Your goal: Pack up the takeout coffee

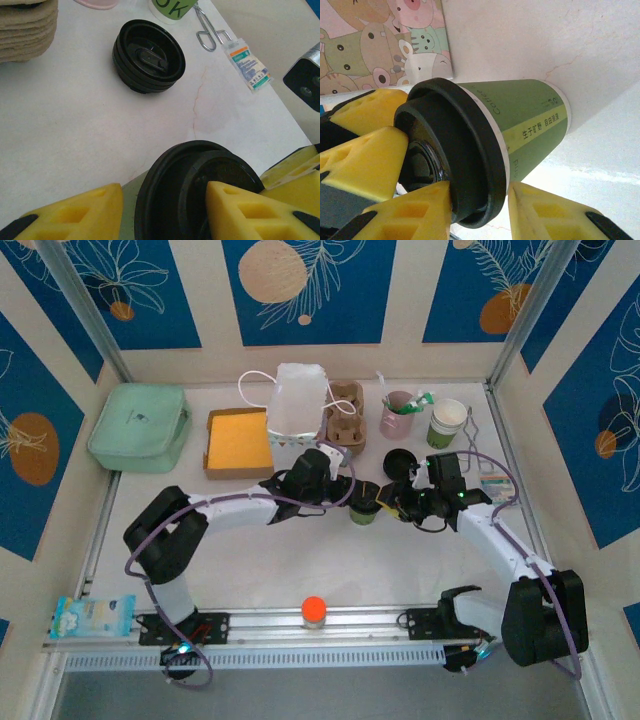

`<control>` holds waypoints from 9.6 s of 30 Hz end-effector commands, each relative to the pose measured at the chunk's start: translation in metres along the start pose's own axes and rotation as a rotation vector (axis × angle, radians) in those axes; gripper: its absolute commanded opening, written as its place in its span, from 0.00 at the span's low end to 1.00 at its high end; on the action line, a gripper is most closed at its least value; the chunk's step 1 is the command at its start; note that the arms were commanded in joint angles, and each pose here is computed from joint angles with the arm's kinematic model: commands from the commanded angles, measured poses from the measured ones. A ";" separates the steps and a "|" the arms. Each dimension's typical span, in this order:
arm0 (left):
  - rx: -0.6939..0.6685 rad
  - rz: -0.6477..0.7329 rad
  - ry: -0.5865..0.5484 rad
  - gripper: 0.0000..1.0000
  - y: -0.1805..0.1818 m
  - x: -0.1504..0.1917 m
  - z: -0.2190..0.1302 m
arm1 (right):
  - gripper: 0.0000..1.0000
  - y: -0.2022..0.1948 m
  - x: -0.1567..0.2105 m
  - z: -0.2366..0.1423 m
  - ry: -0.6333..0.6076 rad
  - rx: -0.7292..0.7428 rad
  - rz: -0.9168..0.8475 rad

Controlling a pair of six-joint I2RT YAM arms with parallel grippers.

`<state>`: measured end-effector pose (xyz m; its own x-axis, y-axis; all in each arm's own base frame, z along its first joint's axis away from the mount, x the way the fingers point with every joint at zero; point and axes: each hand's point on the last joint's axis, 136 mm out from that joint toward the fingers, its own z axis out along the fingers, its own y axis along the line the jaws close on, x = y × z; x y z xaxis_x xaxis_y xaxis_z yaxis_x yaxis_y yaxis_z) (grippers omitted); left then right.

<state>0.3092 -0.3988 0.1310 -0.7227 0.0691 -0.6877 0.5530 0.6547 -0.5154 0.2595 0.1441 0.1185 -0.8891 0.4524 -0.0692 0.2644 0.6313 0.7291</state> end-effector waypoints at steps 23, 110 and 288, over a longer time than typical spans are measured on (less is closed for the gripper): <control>-0.073 0.044 0.274 0.48 -0.016 0.069 0.028 | 0.34 -0.056 0.004 -0.038 -0.150 0.128 0.153; -0.150 0.095 0.026 0.73 -0.020 -0.009 -0.097 | 0.98 -0.024 0.015 -0.074 -0.056 0.685 -0.274; -0.272 -0.353 -0.266 0.70 0.112 0.033 -0.260 | 0.00 0.117 -0.164 0.051 -0.021 0.004 -0.129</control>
<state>0.2396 -0.1303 0.1796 -0.7082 -0.3719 -0.6001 0.1252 0.7704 -0.6252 0.4615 0.1717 0.1530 -0.9071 0.3808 -0.1792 0.1849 0.7431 0.6431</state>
